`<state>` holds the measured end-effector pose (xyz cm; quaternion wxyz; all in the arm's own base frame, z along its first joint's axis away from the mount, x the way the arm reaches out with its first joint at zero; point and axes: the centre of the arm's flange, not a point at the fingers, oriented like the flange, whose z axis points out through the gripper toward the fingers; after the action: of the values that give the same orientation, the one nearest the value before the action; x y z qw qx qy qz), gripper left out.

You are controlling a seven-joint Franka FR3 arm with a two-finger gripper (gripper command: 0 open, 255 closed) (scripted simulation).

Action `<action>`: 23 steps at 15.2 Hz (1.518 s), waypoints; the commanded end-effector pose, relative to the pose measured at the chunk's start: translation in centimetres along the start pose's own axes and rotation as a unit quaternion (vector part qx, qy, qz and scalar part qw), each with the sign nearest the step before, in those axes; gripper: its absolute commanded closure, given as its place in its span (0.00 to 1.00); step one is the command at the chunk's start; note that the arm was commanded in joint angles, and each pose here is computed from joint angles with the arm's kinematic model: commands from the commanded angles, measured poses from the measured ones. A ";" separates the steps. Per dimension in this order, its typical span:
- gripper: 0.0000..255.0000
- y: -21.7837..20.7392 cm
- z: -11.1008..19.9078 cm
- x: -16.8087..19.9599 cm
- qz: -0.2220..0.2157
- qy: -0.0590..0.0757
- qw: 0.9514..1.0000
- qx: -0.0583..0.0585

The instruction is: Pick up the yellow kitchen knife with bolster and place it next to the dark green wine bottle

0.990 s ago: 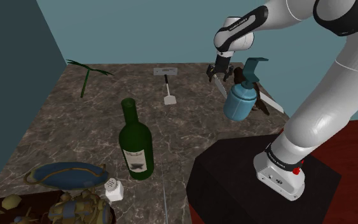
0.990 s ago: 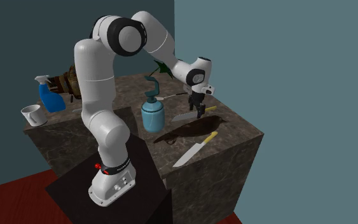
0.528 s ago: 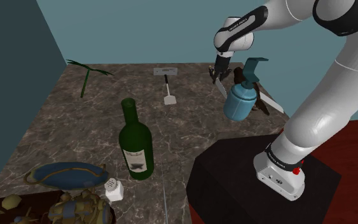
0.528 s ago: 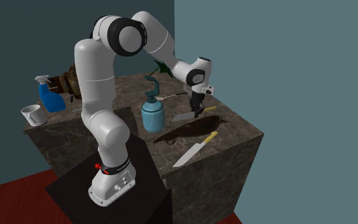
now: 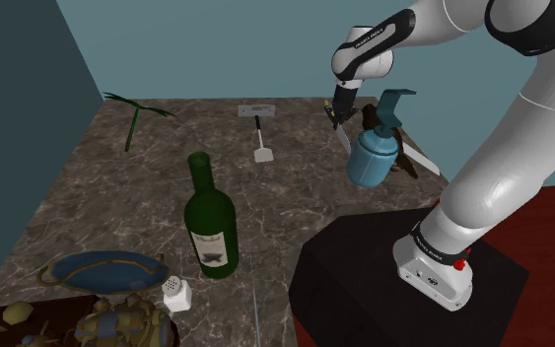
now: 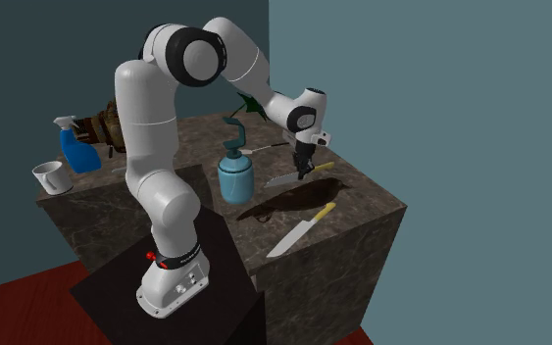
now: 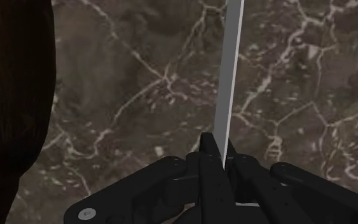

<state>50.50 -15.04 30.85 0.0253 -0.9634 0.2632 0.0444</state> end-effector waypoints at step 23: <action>1.00 -0.3 -12.0 -1.2 0.000 0.000 1.000 0.000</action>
<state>50.54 -14.98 42.44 0.0253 -0.9634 0.2632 0.0445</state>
